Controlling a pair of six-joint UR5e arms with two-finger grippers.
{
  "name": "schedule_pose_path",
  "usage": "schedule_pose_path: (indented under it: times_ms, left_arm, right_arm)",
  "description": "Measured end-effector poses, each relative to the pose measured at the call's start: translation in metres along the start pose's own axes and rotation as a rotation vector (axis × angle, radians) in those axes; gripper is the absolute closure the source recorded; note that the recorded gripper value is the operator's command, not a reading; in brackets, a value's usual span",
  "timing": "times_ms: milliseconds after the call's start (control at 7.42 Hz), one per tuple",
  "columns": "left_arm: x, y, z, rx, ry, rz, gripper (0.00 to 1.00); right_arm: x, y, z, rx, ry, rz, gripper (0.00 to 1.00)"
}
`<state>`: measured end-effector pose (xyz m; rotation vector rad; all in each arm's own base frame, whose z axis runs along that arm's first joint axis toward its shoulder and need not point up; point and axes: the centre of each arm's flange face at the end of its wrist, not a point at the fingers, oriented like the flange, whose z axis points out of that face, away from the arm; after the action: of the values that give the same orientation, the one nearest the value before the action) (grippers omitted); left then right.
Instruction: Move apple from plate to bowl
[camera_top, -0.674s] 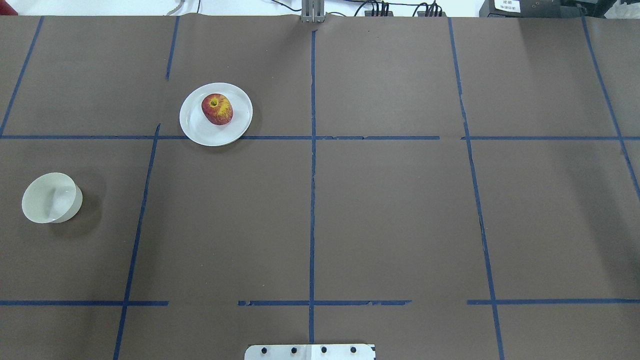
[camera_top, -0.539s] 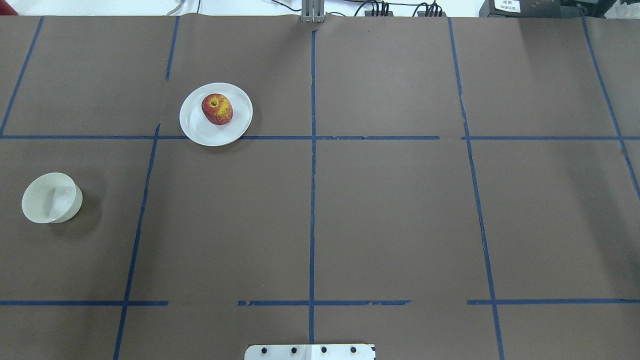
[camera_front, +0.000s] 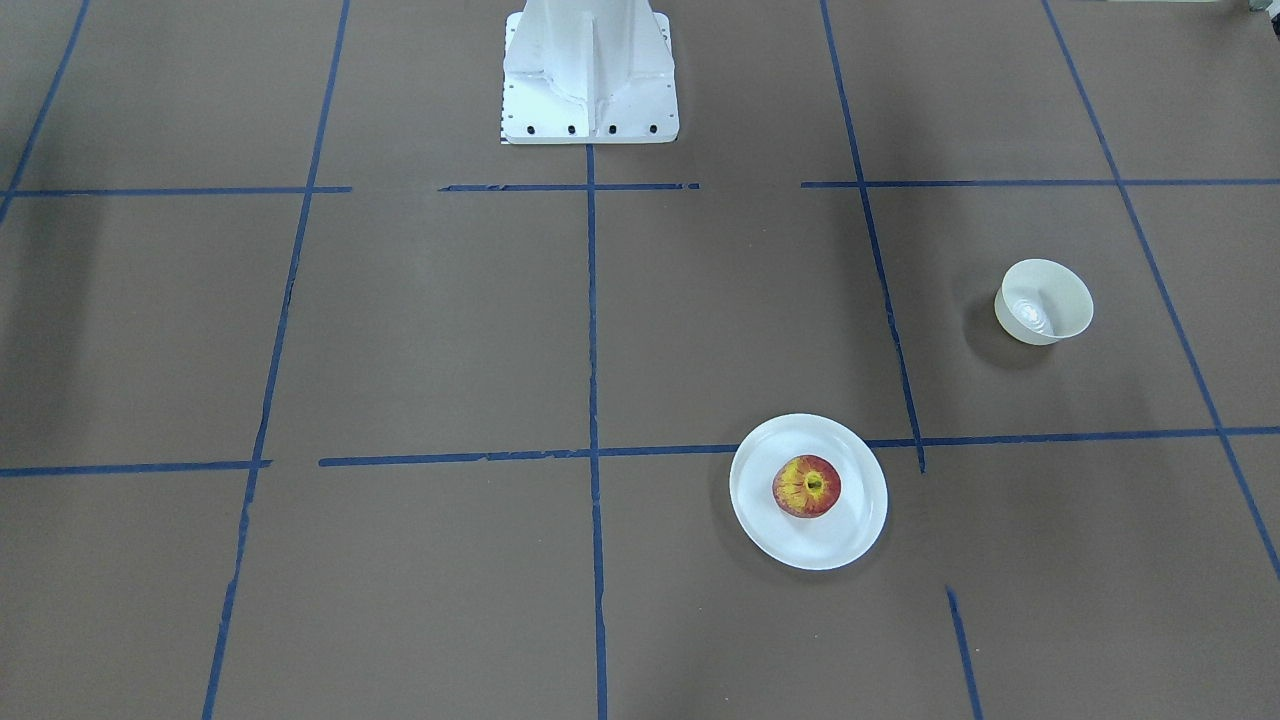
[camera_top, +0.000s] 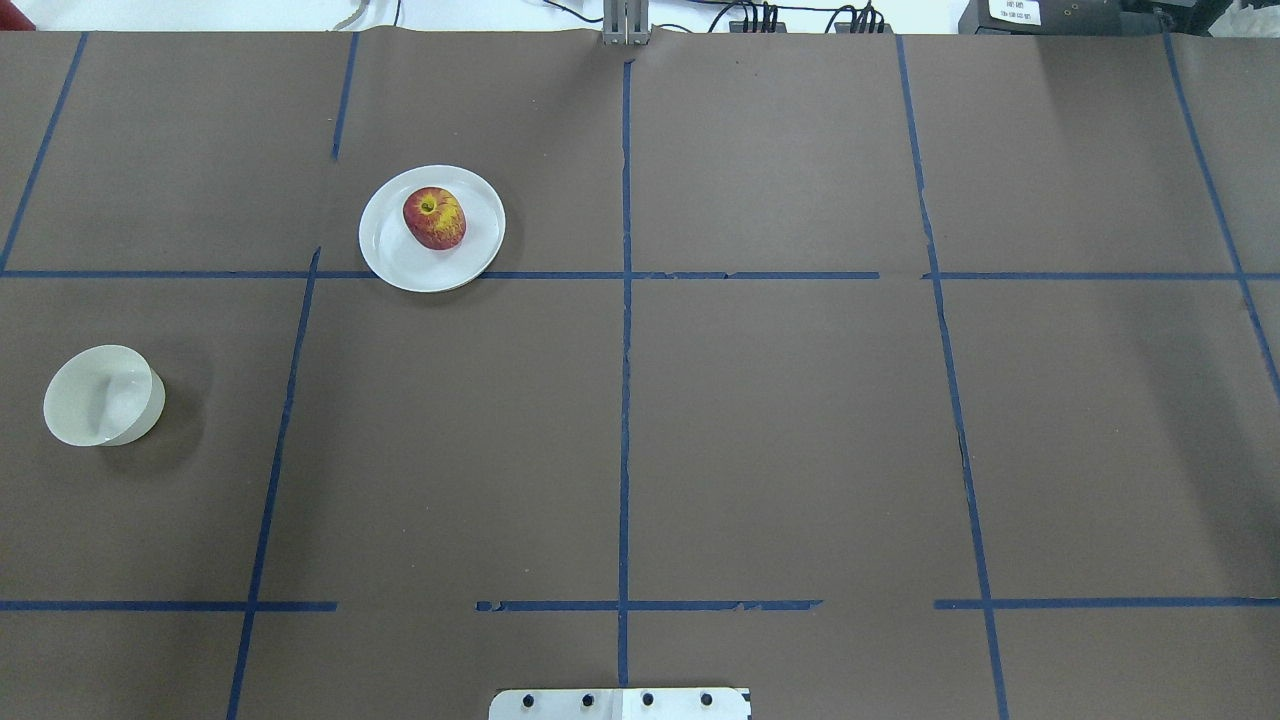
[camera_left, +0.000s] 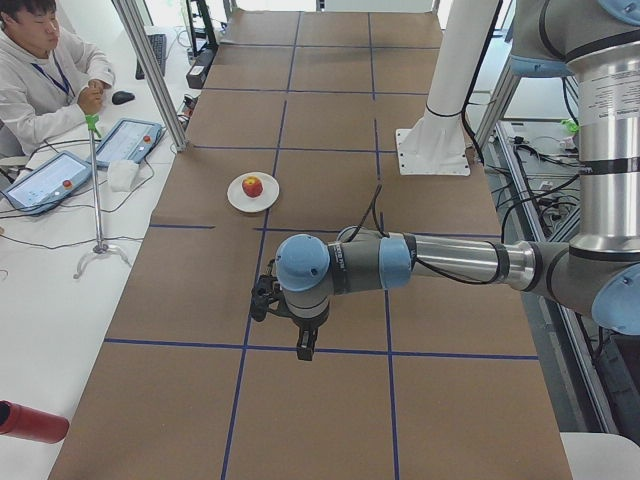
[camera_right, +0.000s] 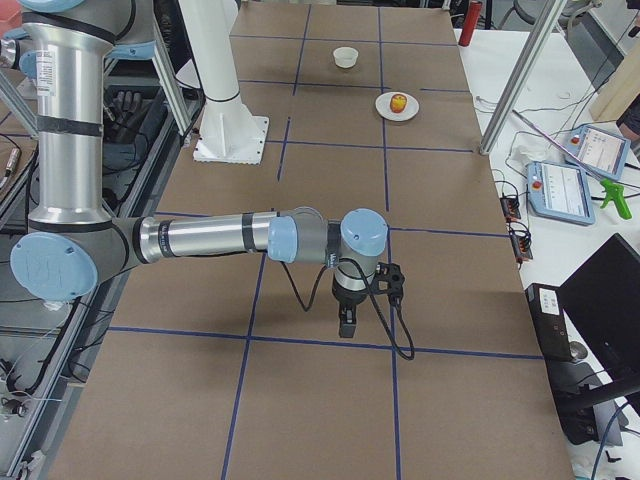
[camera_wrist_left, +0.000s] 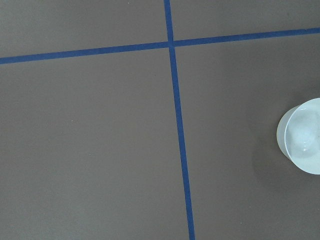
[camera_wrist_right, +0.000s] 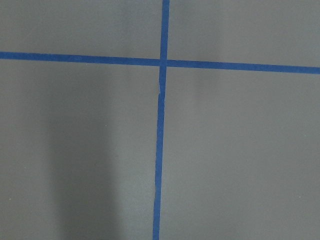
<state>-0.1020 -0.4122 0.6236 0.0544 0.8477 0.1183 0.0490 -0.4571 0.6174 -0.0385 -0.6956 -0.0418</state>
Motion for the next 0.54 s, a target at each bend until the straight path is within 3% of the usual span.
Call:
schedule_pose_path:
  times_ms: [270,539]
  left_arm:
    - [0.018,-0.010,-0.011,0.051,-0.011,0.032,0.00]
    - [0.104,-0.048,-0.009,0.084,0.014,0.014,0.00]
  right_arm:
    - [0.000,0.000,0.000,0.000,0.000,0.000,0.00]
    - [0.000,0.000,0.000,0.000,0.000,0.000,0.00]
